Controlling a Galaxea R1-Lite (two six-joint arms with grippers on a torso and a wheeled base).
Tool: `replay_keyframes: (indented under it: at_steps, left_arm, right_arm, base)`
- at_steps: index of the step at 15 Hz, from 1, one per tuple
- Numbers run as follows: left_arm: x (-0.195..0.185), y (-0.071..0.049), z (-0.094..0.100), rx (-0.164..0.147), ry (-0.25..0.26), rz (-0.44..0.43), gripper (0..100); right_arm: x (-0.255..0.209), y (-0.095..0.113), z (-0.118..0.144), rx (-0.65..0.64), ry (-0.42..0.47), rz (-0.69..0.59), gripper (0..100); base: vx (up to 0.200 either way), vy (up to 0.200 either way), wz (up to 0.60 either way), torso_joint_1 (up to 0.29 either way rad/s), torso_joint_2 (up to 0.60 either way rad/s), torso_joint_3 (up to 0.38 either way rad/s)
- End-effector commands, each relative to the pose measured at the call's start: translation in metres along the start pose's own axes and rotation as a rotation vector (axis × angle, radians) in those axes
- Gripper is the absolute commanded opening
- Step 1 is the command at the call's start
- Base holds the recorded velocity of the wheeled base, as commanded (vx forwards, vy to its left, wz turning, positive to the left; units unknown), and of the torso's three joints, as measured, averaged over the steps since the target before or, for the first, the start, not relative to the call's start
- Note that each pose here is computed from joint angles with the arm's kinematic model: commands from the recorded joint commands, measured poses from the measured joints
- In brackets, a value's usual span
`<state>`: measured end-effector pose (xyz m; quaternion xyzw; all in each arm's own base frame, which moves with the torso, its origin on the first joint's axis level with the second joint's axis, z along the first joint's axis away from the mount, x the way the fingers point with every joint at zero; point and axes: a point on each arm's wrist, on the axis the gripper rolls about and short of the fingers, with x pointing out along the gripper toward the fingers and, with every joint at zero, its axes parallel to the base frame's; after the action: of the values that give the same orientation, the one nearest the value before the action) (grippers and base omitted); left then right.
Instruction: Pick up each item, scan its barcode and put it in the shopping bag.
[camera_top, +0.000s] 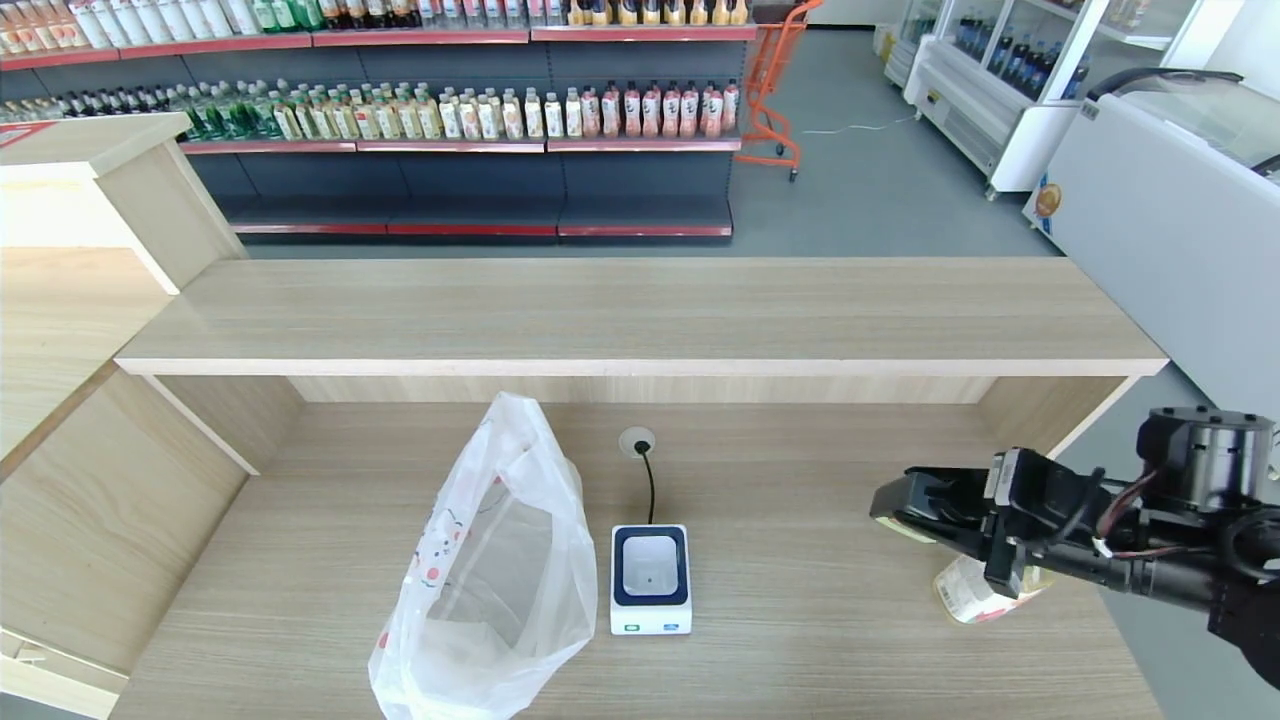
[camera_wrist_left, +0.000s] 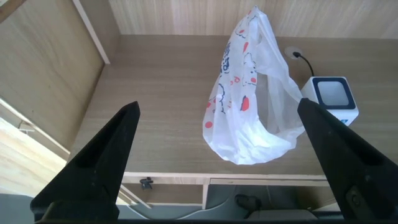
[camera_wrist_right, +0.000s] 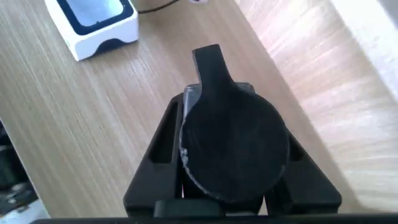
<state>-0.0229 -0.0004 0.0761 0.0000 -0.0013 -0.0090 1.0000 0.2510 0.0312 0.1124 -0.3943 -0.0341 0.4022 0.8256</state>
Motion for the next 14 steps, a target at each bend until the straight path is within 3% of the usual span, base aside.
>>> replay_keyframes:
  at_steps: [1,2,5,7,8,9,11,14]
  left_arm:
    - [0.0,0.0,0.0,0.0,-0.001,0.001,100]
    - [0.0,0.0,0.0,0.0,-0.001,0.0,100]
    - [0.0,0.0,0.0,0.0,-0.001,0.0,100]
    - [0.0,0.0,0.0,0.0,-0.001,0.0,100]
    - [0.0,0.0,0.0,0.0,-0.001,0.0,100]
    - [0.0,0.0,0.0,0.0,-0.001,0.001,100]
    - [0.0,0.0,0.0,0.0,-0.001,0.0,100]
    - [0.0,0.0,0.0,0.0,-0.001,0.0,100]
  right_arm:
    - [-0.029,-0.004,0.019,-0.338,-0.186,0.025,0]
    - [-0.032,0.01,0.016,-0.583,-0.224,0.106,0]
    - [-0.047,0.033,0.027,-0.941,-0.278,0.227,0]
    - [-0.041,0.043,0.041,-1.159,-0.398,0.225,0]
    - [-0.035,0.05,0.052,-1.272,-0.503,0.22,0]
    - [-0.031,0.054,0.059,-1.341,-0.602,0.196,0]
    - [-0.03,0.054,0.068,-1.479,-0.714,0.117,0]
    - [-0.025,0.069,0.075,-1.532,-0.843,0.116,0]
  base:
    - [0.0,0.0,0.0,0.0,0.0,0.0]
    - [0.0,0.0,0.0,0.0,0.0,0.0]
    - [0.0,0.0,0.0,0.0,0.0,0.0]
    - [0.0,0.0,0.0,0.0,0.0,0.0]
    - [0.0,0.0,0.0,0.0,0.0,0.0]
    - [0.0,0.0,0.0,0.0,0.0,0.0]
    - [0.0,0.0,0.0,0.0,0.0,0.0]
    - [0.0,0.0,0.0,0.0,0.0,0.0]
